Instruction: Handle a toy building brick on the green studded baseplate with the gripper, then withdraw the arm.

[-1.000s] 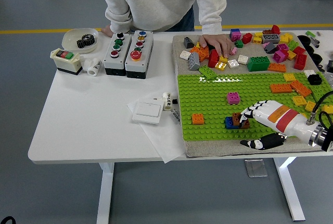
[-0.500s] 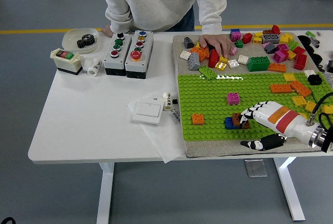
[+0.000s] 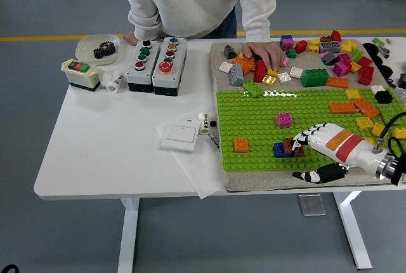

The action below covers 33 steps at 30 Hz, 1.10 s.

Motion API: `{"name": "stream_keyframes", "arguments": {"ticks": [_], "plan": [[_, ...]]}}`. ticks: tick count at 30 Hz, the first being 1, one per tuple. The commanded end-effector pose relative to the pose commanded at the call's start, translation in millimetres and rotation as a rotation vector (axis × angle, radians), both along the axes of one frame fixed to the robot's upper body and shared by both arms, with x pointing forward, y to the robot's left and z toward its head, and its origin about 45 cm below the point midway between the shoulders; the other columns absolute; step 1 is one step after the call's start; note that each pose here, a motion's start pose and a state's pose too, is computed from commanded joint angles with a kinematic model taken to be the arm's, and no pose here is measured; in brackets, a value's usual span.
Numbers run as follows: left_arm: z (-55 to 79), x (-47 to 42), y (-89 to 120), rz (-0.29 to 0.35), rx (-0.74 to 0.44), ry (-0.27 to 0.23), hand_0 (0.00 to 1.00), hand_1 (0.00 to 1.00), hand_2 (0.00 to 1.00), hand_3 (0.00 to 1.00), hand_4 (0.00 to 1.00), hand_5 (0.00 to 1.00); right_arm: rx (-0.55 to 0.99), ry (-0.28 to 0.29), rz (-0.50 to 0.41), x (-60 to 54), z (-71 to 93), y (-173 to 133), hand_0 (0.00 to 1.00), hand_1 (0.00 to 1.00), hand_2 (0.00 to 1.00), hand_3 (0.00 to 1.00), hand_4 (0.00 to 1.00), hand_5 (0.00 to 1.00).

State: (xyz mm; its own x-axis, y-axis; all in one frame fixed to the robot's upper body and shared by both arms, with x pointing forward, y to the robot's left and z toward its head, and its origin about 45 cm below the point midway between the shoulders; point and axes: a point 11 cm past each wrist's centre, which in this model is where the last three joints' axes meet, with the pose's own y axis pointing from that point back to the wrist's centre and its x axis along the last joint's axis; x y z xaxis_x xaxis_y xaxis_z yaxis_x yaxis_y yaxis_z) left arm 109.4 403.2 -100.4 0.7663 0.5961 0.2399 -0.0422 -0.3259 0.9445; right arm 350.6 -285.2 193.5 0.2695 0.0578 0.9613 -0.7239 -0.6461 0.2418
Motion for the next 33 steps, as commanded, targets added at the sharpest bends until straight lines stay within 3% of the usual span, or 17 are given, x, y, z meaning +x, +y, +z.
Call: {"name": "stream_keyframes", "arguments": {"ticks": [23,33], "plan": [[1.2,3.2,2,0.0,0.004,-0.007,0.732,0.73,0.741,0.596,0.66,0.599,-0.002,0.012,0.004,-0.8,2.3,1,0.691,0.664,0.703,0.586,0.817,0.655],[1.3,3.1,2,-0.001,0.005,-0.006,0.732,0.73,0.741,0.596,0.66,0.599,0.016,-0.012,0.01,1.9,11.7,3,0.691,0.664,0.703,0.588,0.811,0.673]]}}
